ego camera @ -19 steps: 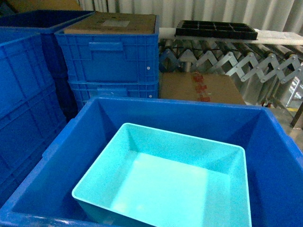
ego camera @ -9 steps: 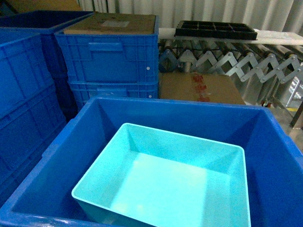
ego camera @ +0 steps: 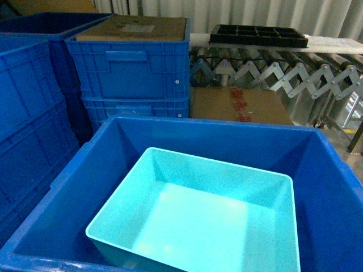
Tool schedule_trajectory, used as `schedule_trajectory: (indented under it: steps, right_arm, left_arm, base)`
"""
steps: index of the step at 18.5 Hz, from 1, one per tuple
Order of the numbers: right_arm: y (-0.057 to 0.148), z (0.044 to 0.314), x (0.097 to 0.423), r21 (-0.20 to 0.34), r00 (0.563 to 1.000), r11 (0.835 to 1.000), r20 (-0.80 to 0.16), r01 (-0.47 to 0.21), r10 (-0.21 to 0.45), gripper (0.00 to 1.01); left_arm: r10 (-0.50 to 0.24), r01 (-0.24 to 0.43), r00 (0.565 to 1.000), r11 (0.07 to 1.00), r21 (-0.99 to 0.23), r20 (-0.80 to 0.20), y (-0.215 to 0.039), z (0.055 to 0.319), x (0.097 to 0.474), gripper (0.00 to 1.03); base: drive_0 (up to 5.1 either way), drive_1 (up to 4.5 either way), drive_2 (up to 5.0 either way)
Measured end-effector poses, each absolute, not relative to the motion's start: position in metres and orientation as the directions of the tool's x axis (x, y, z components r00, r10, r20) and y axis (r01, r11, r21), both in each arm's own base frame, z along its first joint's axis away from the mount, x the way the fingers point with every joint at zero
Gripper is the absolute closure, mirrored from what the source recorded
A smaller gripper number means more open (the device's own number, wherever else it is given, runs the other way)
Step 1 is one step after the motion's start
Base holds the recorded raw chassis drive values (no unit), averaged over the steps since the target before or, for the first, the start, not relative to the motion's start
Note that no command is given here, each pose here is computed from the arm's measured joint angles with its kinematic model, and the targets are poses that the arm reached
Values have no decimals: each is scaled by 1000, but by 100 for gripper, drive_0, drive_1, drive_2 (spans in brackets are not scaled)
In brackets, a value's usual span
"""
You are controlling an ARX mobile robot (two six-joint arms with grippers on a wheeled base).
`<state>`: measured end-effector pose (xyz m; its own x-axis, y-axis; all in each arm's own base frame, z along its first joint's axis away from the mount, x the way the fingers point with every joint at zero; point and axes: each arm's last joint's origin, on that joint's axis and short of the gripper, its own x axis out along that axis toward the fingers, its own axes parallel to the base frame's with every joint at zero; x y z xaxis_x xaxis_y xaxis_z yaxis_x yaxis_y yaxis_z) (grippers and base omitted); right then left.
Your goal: Stack blue boxes stably on right
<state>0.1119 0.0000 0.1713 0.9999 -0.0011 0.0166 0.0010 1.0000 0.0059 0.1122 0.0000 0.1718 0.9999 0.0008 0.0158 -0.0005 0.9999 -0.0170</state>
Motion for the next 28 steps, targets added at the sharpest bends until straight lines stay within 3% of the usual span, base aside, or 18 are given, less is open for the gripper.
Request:
schedule_trajectory:
  steps: [5,7,8,12,13,14,23,24,28]
  right_arm:
    - [0,171,108,6,1000,1000,14,1,-1,100]
    - [0,165,99,6,1000,1000,-24,1,-1,100]
    - [0,170,97,6,1000,1000,28,-1,1,100]
    - [0,167,97,6,1000,1000,3,0,0,100]
    - [0,167,97,6,1000,1000,5,0,0,100]
    - [0,167,97,6,1000,1000,5,0,0,94]
    - [0,167,97,6,1000,1000,5,0,0,4]
    - [0,167,97,6,1000,1000,5,0,0,1]
    - [0,167,97,6,1000,1000,5,0,0,3]
  left_arm:
    - [1,-1,1000,1000,-17,18,0,172,108,101]
    - [3,-4,999,1000,-17,-34,0,165,99,101]
    - [-1,1,1000,1000,-17,26,0,171,97,101]
    - [0,0,1000,1000,-17,5,0,168,97,101]
    - [2,-2,1000,1000,-17,2,0,168,97,97]
    - [0,0,1000,1000,-17,2,0,168,97,88]
    - [0,0,1000,1000,-16,2,0,168,97,3]
    - [0,0,1000,1000,-16,2,0,168,97,5]
    - [0,0,1000,1000,-16,2,0,168,97,5]
  base:
    - [0,0,0]
    - [0,0,0]
    - [0,0,0]
    - [0,0,0]
    - [0,0,0]
    - [0,0,0]
    - [0,0,0]
    - [0,0,0]
    - [0,0,0]
